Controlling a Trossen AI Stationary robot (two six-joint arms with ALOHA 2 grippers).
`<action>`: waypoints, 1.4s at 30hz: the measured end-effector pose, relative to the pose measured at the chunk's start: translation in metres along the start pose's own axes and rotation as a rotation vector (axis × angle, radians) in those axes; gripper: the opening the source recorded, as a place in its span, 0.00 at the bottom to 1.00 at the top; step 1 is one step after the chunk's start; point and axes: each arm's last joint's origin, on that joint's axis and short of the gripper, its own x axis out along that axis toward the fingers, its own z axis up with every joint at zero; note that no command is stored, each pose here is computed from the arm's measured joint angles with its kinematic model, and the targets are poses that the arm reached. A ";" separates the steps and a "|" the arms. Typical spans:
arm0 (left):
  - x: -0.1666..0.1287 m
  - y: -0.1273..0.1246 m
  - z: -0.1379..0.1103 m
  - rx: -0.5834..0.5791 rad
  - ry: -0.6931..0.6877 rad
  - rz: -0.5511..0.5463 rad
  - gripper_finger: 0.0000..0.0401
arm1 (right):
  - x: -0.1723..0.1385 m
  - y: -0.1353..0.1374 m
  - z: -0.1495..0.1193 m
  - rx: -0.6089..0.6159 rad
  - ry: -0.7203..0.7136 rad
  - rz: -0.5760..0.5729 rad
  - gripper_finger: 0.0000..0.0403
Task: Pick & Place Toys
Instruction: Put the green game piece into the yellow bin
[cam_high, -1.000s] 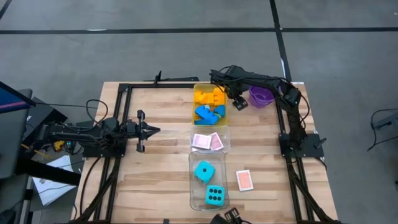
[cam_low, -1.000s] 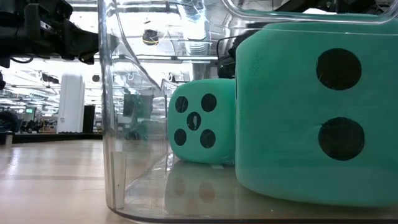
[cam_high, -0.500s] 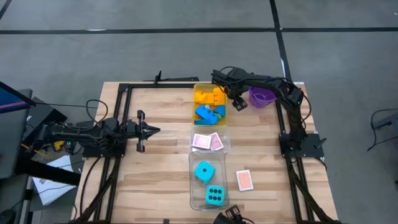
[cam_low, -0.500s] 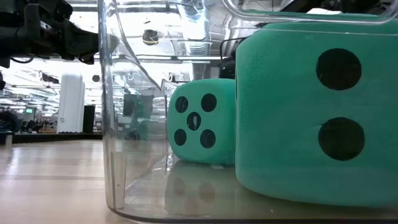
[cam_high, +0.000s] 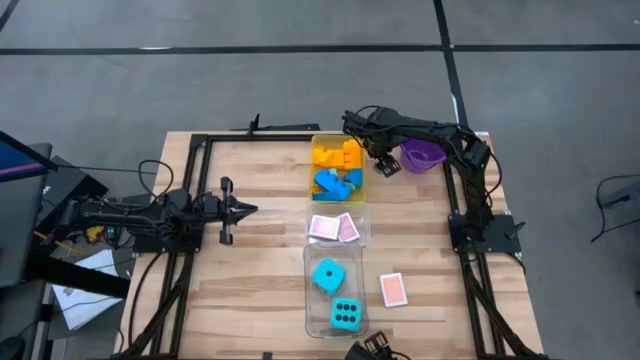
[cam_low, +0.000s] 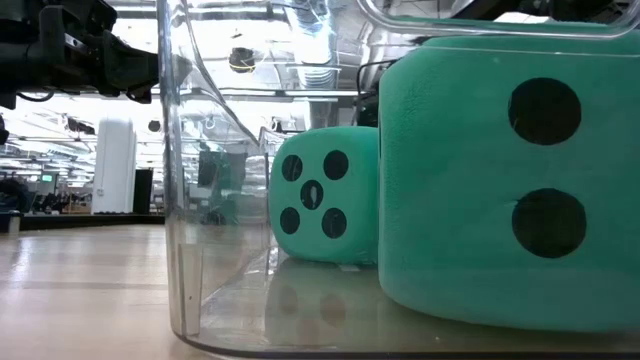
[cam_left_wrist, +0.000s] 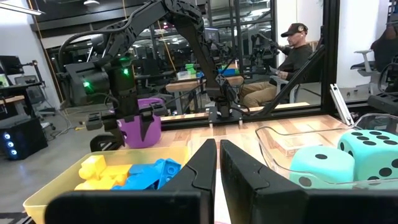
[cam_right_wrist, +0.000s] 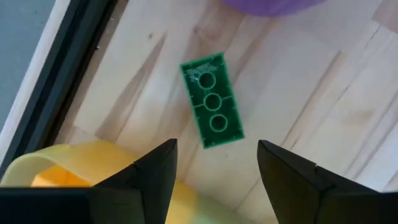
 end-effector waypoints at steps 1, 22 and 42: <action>0.000 0.000 0.000 0.000 0.000 0.000 0.04 | 0.001 -0.001 0.000 -0.004 -0.003 -0.004 0.53; 0.000 0.000 0.000 0.000 0.000 0.000 0.04 | 0.004 0.000 -0.001 -0.036 0.001 0.004 0.53; 0.000 0.000 0.000 0.000 0.000 -0.001 0.04 | 0.013 -0.001 -0.001 -0.048 -0.001 -0.014 0.84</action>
